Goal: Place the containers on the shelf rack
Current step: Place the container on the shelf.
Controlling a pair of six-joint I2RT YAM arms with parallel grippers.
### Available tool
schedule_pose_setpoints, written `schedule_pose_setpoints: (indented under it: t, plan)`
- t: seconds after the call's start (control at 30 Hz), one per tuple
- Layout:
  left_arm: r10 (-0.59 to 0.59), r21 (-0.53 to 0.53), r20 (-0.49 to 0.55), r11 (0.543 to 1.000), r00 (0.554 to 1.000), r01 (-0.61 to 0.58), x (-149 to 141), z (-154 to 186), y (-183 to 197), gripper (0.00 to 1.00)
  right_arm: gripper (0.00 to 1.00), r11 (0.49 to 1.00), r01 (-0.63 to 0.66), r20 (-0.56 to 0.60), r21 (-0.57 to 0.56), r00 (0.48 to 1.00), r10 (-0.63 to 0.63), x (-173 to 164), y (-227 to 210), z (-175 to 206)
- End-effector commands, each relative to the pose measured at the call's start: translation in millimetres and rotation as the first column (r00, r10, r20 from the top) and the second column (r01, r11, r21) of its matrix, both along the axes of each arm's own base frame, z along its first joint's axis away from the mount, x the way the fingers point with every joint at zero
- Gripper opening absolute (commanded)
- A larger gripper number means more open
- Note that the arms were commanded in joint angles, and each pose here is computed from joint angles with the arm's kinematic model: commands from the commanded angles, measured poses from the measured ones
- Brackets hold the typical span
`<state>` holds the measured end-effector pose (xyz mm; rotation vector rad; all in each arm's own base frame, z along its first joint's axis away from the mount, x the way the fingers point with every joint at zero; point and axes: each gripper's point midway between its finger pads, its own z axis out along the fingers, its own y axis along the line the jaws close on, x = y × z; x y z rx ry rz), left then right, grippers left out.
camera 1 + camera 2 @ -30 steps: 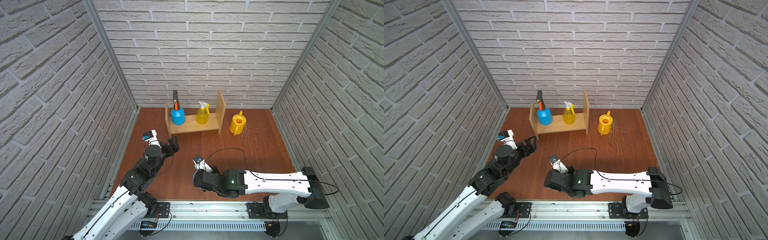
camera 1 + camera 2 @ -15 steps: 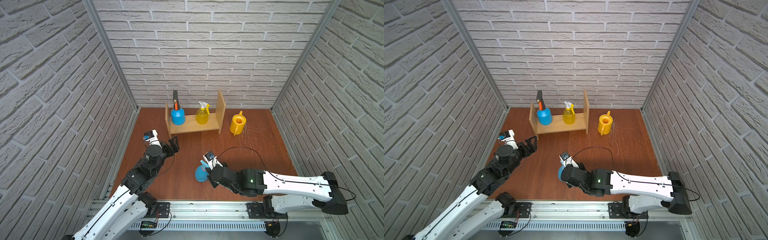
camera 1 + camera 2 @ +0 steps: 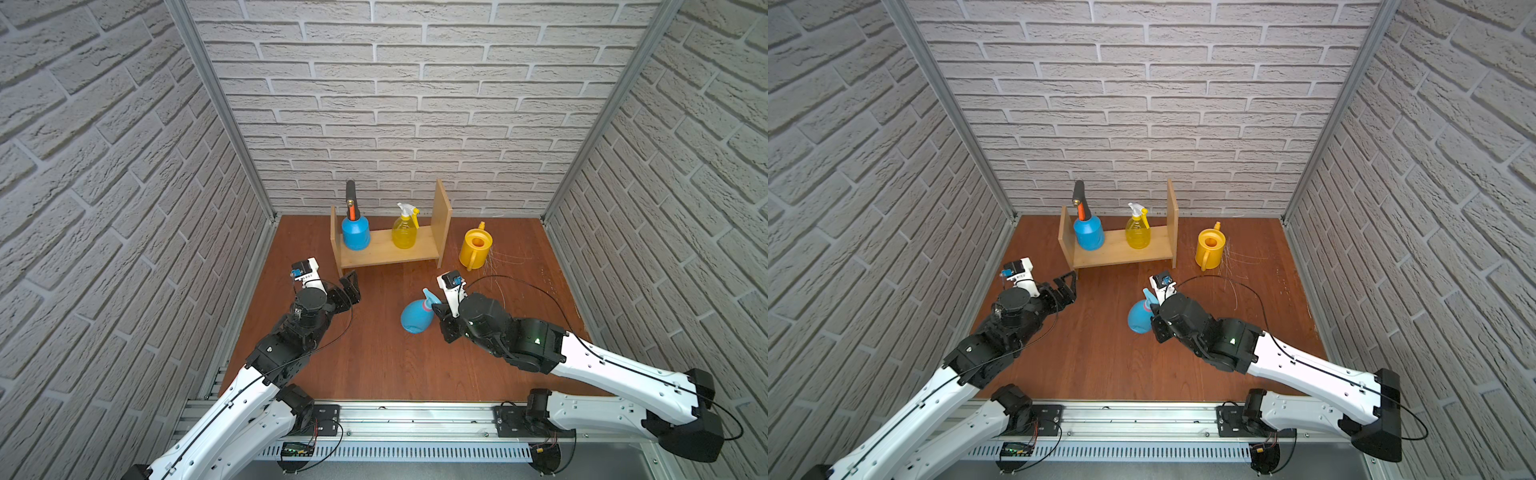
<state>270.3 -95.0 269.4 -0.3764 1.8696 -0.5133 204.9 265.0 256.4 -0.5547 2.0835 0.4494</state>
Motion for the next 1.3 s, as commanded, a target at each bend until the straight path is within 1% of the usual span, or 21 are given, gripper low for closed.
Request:
schedule_pose_setpoints:
  t: [0.0,0.27,0.47,0.6,0.67,0.77,0.8,0.83,1.0,1.07,1.13,1.27]
  plan:
    - [0.006,0.008,0.038,1.0,0.999,-0.006,5,6,1,0.98,0.03,0.999,-0.016,0.041,0.048,0.999,0.015,9,2,29]
    - [-0.002,0.029,0.039,1.0,0.999,0.001,7,5,-1,0.98,0.03,0.998,-0.026,0.044,0.058,0.999,0.024,29,8,47]
    - [-0.004,0.06,0.033,0.998,0.999,0.002,9,2,-1,0.98,0.03,0.999,-0.031,0.041,0.038,0.999,0.029,55,21,61]
    - [0.011,0.094,0.015,0.996,1.0,-0.013,8,-7,4,0.98,0.03,0.999,-0.041,0.043,-0.016,0.998,0.041,76,37,71]
    - [0.028,0.109,0.004,0.994,1.0,-0.029,6,-12,9,0.98,0.03,0.998,-0.045,0.035,-0.051,0.998,0.047,89,49,70]
    - [0.044,0.122,-0.009,0.992,0.999,-0.043,3,-20,15,0.98,0.03,0.995,-0.052,0.037,-0.08,0.998,0.055,107,68,79]
    - [0.07,0.133,-0.01,0.989,0.997,-0.068,3,-22,20,0.98,0.03,0.995,-0.054,0.041,-0.087,0.997,0.058,113,75,83]
    - [0.085,0.138,-0.009,0.987,0.996,-0.083,2,-23,24,0.98,0.03,0.992,-0.058,0.026,-0.114,0.998,0.061,118,82,76]
    - [0.114,0.149,-0.012,0.983,0.993,-0.111,-2,-25,35,0.98,0.03,0.981,-0.034,0.023,-0.19,0.999,0.04,150,107,78]
    - [0.119,0.149,-0.008,0.982,0.993,-0.117,-4,-23,37,0.98,0.03,0.982,-0.021,0.04,-0.188,0.999,0.029,163,114,88]
    - [0.125,0.153,-0.005,0.981,0.992,-0.123,-6,-23,40,0.98,0.03,0.979,-0.01,0.032,-0.204,0.999,0.017,178,124,79]
    - [0.137,0.154,0.001,0.979,0.991,-0.135,-8,-21,45,0.98,0.03,0.983,0.025,0.047,-0.184,0.999,-0.017,199,128,81]
